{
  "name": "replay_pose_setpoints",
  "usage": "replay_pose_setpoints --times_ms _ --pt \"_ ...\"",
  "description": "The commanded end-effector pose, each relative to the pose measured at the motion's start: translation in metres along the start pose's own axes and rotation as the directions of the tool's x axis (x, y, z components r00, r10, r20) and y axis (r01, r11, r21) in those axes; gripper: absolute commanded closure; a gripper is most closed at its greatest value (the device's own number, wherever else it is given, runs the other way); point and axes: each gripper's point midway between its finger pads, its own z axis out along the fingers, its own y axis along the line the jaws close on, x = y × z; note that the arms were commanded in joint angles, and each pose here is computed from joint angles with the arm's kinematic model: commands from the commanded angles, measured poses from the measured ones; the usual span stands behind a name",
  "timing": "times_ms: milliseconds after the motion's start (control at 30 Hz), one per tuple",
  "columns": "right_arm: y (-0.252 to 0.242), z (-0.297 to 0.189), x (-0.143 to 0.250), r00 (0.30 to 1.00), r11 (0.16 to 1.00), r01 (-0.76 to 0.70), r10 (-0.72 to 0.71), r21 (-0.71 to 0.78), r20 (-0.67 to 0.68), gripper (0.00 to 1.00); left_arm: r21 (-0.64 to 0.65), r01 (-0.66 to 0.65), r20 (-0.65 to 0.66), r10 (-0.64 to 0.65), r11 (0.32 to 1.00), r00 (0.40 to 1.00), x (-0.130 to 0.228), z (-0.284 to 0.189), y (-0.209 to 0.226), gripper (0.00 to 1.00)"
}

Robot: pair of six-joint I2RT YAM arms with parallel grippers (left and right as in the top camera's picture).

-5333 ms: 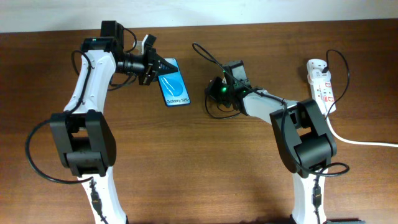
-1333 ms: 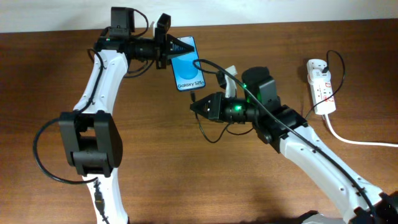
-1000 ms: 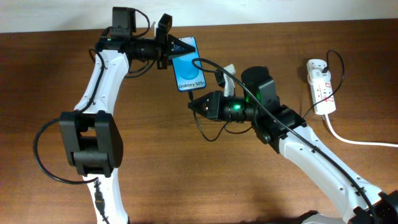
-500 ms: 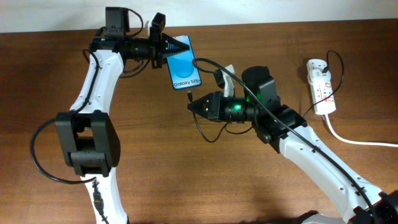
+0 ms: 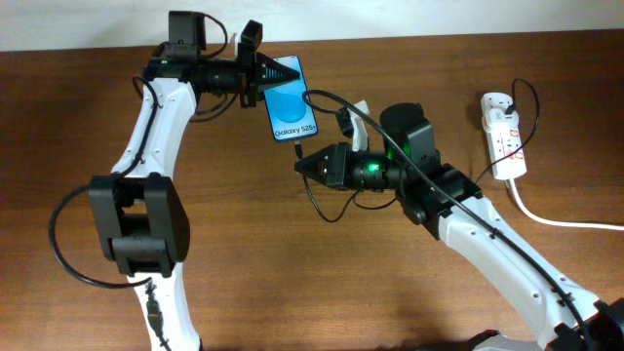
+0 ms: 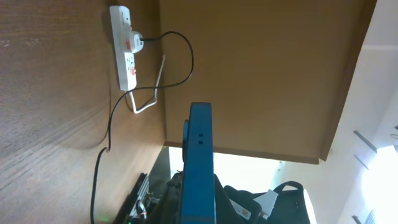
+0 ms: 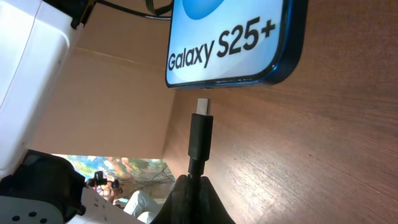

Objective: Plug charger to phone and switch on socket
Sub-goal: 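Push the USB-C plug up into the phone's port with the right gripper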

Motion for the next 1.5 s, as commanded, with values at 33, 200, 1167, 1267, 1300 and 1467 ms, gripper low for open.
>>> replay_pose_setpoints --times_ms 33,200,1167,1267,1300,1467 --pt "-0.0014 -0.0009 -0.0053 1.000 1.000 0.018 -0.018 0.007 0.020 0.96 0.026 -0.018 -0.021 0.019 0.999 1.000 0.0023 0.0017 -0.0072 1.00" --pt "-0.0055 -0.0052 -0.0115 0.999 1.000 0.011 -0.011 0.014 0.038 0.96 0.035 -0.023 -0.028 0.024 0.999 0.999 0.0035 0.0017 -0.0086 1.00" --pt "-0.0045 0.0015 -0.0054 1.000 1.000 0.013 -0.014 0.014 0.019 0.96 0.038 -0.031 -0.035 0.033 0.999 0.999 0.0050 0.0043 -0.0094 1.00" --pt "-0.0046 0.0015 -0.0054 1.000 1.000 0.013 -0.013 0.014 0.019 0.96 0.038 -0.031 -0.035 0.033 0.999 0.999 0.0051 0.0043 -0.0094 1.00" --pt "-0.0048 0.0015 -0.0052 1.000 1.000 0.012 -0.012 0.015 0.018 0.96 0.038 -0.031 -0.035 0.033 0.999 0.999 0.0050 0.0043 -0.0094 1.00" --pt "-0.0050 0.0015 -0.0051 1.000 1.000 0.011 -0.012 0.015 0.018 0.96 0.038 -0.031 -0.035 0.033 0.999 0.999 0.0051 0.0043 -0.0094 1.00"
